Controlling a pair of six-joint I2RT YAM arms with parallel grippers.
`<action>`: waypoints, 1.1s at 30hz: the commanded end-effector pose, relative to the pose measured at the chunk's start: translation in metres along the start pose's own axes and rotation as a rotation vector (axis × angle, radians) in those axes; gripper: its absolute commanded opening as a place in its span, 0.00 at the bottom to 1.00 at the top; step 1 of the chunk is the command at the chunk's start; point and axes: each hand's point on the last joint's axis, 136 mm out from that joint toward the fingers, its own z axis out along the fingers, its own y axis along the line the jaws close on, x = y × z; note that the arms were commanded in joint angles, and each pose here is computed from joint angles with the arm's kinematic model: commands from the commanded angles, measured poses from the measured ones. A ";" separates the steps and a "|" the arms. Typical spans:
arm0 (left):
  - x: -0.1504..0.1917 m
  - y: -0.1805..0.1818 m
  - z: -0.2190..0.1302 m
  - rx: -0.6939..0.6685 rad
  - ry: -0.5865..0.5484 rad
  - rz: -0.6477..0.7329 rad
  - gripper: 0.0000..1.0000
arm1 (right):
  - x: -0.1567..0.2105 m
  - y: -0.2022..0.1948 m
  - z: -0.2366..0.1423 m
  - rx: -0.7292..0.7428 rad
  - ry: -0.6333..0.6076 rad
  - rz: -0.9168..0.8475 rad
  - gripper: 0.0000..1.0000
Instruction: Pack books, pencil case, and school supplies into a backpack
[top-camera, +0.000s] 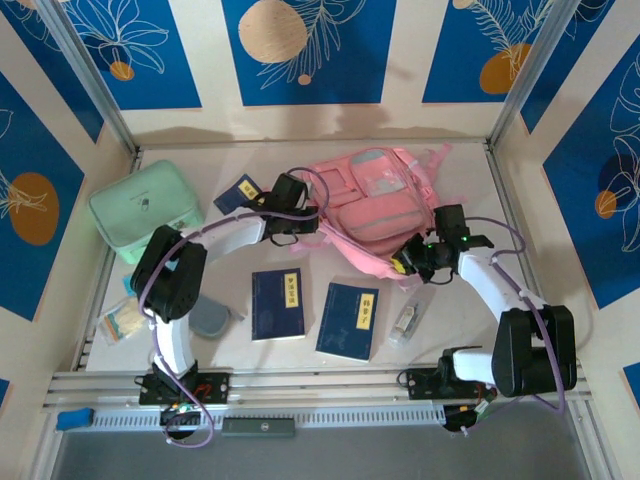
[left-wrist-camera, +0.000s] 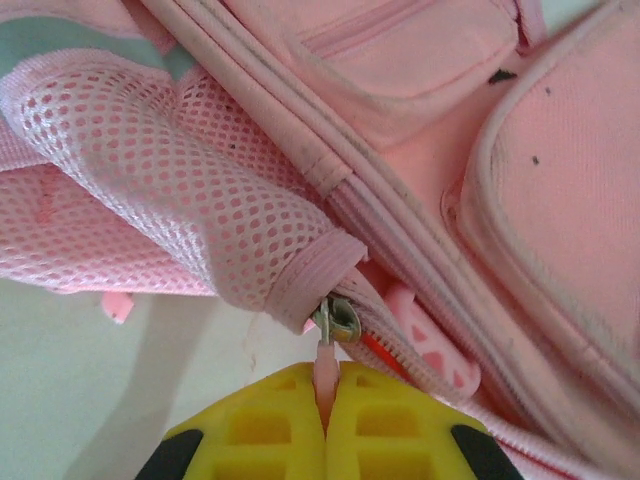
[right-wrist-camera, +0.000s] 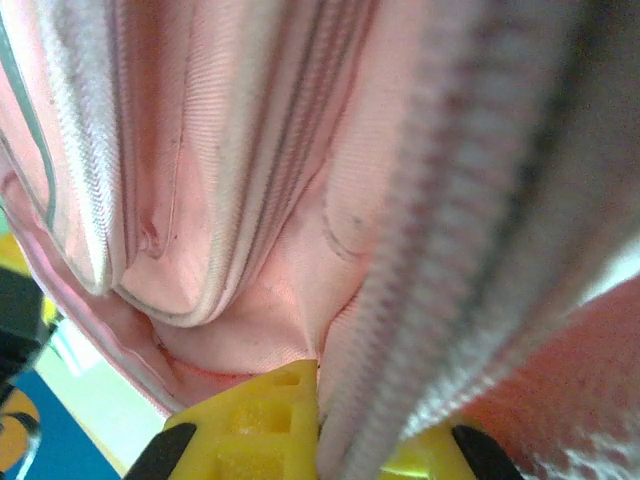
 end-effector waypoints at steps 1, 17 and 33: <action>-0.043 0.000 -0.003 0.007 -0.099 0.004 0.00 | 0.006 0.029 0.005 -0.032 -0.002 -0.042 0.00; -0.070 0.000 -0.033 0.128 -0.072 -0.016 0.37 | 0.027 0.106 0.049 -0.079 -0.012 -0.247 0.59; 0.083 -0.046 -0.106 0.175 0.177 -0.197 0.58 | 0.092 0.010 -0.022 0.169 0.116 -0.510 0.90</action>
